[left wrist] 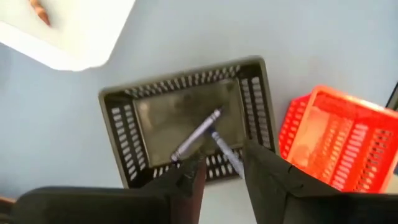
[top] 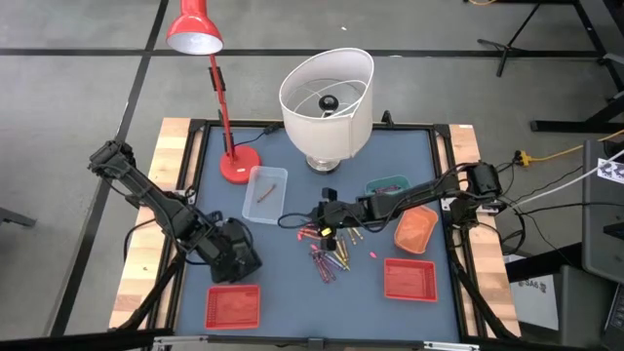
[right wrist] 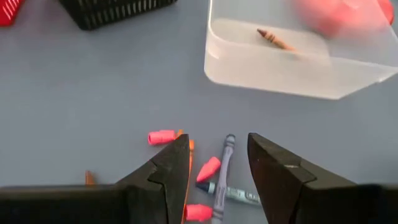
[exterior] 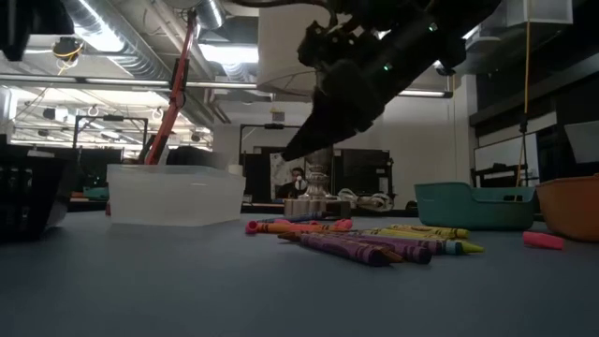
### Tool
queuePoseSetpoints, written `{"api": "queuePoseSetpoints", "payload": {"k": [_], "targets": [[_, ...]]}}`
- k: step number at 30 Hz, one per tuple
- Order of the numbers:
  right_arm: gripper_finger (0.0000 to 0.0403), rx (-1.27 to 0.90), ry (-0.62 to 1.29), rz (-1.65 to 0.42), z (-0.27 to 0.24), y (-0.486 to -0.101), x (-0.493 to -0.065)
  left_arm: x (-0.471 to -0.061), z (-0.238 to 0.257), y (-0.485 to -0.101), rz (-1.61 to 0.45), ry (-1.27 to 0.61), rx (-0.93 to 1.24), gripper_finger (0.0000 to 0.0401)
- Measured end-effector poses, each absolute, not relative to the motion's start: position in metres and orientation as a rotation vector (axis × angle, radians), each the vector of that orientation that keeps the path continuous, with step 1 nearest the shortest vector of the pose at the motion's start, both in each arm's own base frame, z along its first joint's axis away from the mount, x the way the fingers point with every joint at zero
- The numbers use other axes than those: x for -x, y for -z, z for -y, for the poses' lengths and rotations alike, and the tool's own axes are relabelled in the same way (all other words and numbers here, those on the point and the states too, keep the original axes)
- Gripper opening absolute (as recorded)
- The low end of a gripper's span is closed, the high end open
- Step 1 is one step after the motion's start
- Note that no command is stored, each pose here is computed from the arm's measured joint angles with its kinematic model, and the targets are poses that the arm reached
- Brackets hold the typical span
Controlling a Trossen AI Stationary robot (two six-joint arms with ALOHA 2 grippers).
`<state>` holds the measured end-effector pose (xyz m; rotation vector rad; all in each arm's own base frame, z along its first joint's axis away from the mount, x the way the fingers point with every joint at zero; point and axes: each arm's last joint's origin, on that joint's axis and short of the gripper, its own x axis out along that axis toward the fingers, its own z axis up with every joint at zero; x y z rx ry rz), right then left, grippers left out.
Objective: Sort crayons
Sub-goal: Put the dark blue crayon into the black bin
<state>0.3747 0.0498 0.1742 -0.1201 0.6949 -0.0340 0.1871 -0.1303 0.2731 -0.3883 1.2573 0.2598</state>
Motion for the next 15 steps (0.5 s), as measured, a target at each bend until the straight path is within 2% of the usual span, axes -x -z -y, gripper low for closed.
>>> {"api": "queuePoseSetpoints", "payload": {"k": [15], "targets": [[0.0154, -0.041, 0.089, -0.79, -0.026, -0.167, -0.371, -0.194, 0.132, -0.275, -1.157, -0.262, 0.399, 0.0091]]}}
